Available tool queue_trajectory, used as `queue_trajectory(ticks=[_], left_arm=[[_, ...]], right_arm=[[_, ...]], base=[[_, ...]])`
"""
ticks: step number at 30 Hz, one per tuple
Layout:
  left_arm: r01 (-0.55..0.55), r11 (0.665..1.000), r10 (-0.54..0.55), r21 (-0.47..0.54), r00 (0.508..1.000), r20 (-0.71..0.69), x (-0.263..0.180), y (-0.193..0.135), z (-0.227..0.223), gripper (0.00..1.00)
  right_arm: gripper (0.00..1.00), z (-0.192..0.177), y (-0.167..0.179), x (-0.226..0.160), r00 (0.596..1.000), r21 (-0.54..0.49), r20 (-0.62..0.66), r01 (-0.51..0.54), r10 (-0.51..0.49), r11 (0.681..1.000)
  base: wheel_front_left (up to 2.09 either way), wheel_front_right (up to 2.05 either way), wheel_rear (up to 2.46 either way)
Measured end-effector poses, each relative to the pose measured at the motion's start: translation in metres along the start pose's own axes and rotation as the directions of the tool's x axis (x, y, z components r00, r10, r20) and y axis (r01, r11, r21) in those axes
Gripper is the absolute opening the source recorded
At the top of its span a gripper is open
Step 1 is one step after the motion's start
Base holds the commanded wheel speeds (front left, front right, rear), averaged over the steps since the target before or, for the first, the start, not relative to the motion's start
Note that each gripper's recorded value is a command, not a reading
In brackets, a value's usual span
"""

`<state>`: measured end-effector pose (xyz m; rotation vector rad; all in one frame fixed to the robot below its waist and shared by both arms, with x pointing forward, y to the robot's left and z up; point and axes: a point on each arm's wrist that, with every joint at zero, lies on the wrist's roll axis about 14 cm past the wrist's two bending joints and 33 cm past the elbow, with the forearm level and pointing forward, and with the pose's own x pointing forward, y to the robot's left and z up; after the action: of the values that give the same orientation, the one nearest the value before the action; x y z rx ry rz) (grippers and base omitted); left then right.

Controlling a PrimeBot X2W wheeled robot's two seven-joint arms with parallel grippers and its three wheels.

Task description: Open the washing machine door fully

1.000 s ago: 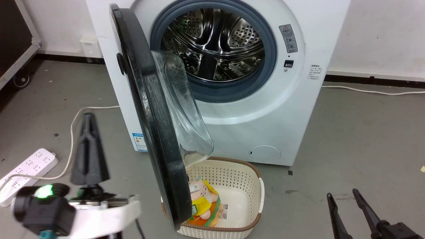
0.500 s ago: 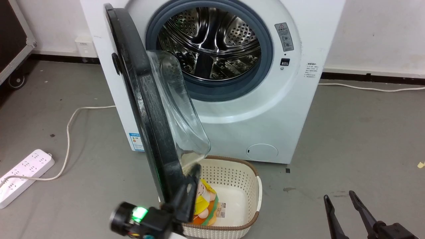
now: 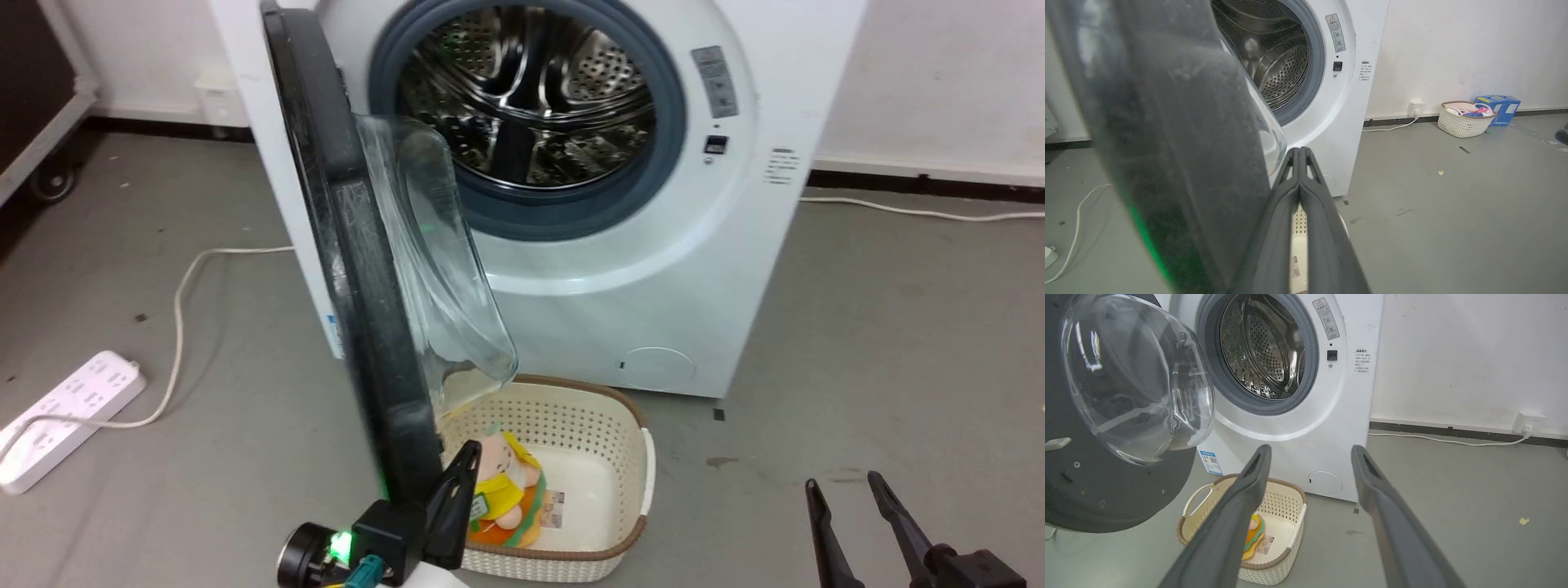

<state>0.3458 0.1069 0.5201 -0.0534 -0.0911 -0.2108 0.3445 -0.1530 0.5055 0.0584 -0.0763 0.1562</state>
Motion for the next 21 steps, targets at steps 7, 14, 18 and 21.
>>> queue_trajectory(ticks=[7, 14, 18, 21], left_arm=[[-0.106, 0.994, 0.106, 0.026, 0.994, -0.026, -0.016, 0.036, -0.008, 0.0], [-0.237, 0.97, 0.238, 0.048, 0.971, -0.02, -0.039, 0.075, -0.005, 0.0], [-0.348, 0.935, 0.349, 0.069, 0.937, -0.001, -0.055, 0.113, 0.003, 0.0], [-0.423, 0.902, 0.424, 0.089, 0.905, 0.005, -0.066, 0.142, 0.007, 0.0]], right_arm=[[1.0, -0.002, 0.019, 0.012, 0.998, 0.008, -0.005, -0.064, 0.064, 0.998], [1.0, -0.009, 0.05, 0.026, 0.986, 0.018, -0.023, -0.163, 0.163, 0.987], [1.0, -0.015, 0.069, 0.033, 0.974, 0.026, -0.038, -0.222, 0.223, 0.975], [1.0, -0.022, 0.08, 0.039, 0.964, 0.027, -0.058, -0.258, 0.26, 0.966]], base=[[0.0, 0.0, 0.0], [0.0, 0.0, 0.0], [0.0, 0.0, 0.0], [0.0, 0.0, 0.0]])
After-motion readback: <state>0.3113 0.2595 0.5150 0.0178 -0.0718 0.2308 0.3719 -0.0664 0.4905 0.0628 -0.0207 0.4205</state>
